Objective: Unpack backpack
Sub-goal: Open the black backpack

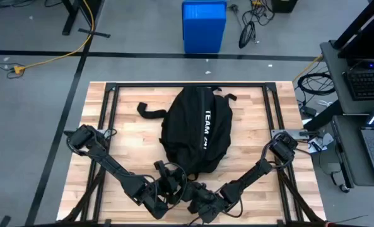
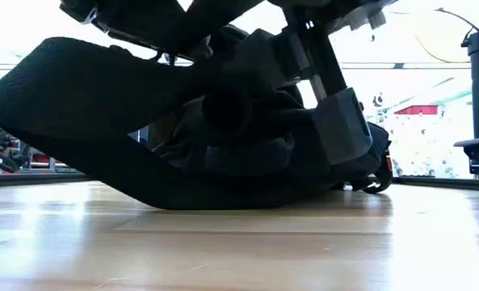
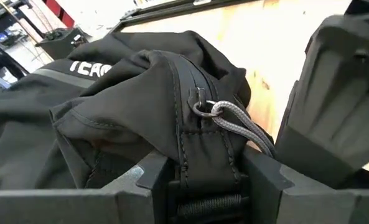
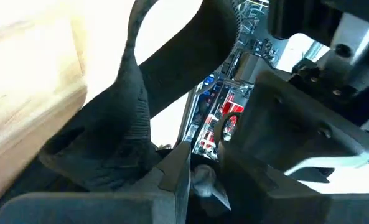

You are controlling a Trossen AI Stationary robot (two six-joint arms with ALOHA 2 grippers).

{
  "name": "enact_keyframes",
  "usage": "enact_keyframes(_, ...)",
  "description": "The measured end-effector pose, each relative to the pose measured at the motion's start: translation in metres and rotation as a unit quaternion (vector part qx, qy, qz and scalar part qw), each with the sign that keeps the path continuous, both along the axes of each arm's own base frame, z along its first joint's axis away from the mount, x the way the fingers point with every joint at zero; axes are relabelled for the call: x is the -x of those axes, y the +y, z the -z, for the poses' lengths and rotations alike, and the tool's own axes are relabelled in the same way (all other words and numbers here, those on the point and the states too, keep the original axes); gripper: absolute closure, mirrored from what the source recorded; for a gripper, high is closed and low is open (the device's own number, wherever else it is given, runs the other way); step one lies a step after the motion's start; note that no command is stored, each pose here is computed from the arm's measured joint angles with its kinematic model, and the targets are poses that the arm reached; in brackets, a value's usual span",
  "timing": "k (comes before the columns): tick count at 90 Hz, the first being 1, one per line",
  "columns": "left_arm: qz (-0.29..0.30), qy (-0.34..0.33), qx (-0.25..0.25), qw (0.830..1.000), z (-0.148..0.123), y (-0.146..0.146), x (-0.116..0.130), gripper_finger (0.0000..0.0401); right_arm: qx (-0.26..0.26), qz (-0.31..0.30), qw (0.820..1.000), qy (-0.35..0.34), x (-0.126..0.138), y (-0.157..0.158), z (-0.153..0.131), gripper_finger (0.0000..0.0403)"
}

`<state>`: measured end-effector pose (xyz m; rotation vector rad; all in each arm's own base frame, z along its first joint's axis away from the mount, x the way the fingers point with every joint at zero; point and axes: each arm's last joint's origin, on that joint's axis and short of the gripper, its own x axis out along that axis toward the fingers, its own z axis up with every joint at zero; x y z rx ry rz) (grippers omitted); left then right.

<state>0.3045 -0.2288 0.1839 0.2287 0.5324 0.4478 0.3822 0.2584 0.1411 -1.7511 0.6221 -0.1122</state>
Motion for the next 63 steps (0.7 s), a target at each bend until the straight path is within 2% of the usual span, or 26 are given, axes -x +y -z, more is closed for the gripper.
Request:
enact_keyframes(20,0.0,0.001,-0.001,1.0,0.0001,0.0001,0.0001,0.0272,-0.005,0.001,1.0,-0.003,-0.0001,-0.0001,0.0,0.0332)
enact_keyframes(43,0.001,0.003,-0.001,1.0,0.0004,0.0002,0.0003,0.0272,-0.019,0.007,1.0,-0.011,-0.0005,-0.0007,-0.0001,0.0392)
enact_keyframes(63,0.0,0.003,-0.001,1.0,0.0004,0.0004,0.0003,0.0272,-0.016,0.014,1.0,-0.014,-0.0003,-0.0012,-0.0003,0.0398)
